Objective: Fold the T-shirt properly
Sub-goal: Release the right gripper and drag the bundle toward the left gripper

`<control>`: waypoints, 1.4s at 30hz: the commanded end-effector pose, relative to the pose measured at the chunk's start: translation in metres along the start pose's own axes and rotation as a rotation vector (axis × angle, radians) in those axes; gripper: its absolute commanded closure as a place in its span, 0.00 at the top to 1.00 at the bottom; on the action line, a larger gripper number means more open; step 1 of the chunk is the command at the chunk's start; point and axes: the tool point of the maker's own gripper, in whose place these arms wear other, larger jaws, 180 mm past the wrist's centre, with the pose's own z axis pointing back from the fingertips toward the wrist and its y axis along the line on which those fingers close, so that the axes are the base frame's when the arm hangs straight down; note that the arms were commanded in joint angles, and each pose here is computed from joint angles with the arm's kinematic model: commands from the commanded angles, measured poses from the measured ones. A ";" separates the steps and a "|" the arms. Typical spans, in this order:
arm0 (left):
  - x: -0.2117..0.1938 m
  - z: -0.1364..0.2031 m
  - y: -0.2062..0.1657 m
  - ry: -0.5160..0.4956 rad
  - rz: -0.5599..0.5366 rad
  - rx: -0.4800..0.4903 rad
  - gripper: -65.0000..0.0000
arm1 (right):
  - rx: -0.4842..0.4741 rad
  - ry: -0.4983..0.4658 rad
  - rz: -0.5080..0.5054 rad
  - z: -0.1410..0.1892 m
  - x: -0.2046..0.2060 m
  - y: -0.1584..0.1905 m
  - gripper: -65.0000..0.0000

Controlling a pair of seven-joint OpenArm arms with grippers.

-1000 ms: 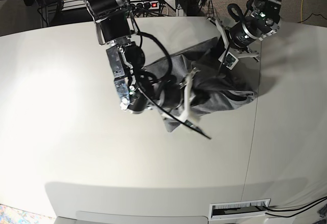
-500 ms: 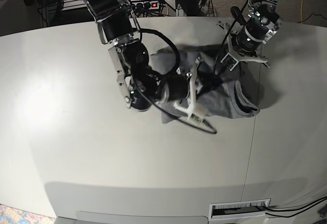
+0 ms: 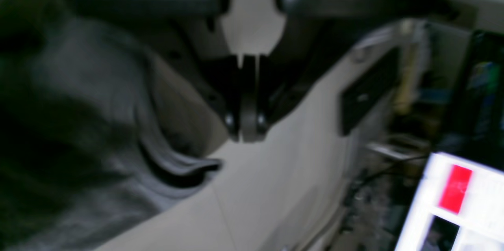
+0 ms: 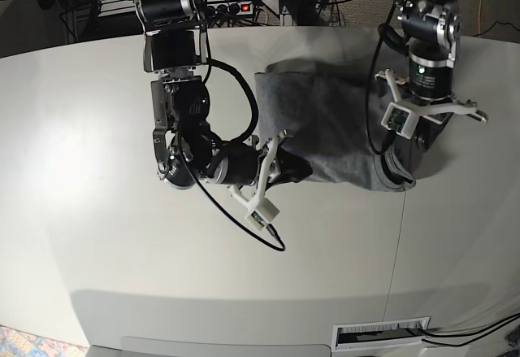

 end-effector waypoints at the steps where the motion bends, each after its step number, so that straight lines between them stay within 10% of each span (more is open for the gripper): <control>1: 0.006 0.006 0.004 -0.028 0.006 0.013 0.00 | -0.006 -0.062 0.035 0.004 0.023 0.000 0.00; 19: 0.049 0.045 -0.114 -0.175 0.549 -0.672 0.00 | -0.314 -0.123 0.224 0.014 0.044 -0.052 0.00; 34: -0.022 0.015 -0.168 -0.004 0.527 -0.748 0.00 | -0.351 -0.030 0.373 -0.028 0.007 -0.071 0.00; 42: -0.050 -0.025 -0.161 0.056 0.373 -0.655 0.00 | -0.271 0.183 0.239 -0.030 -0.036 -0.062 0.00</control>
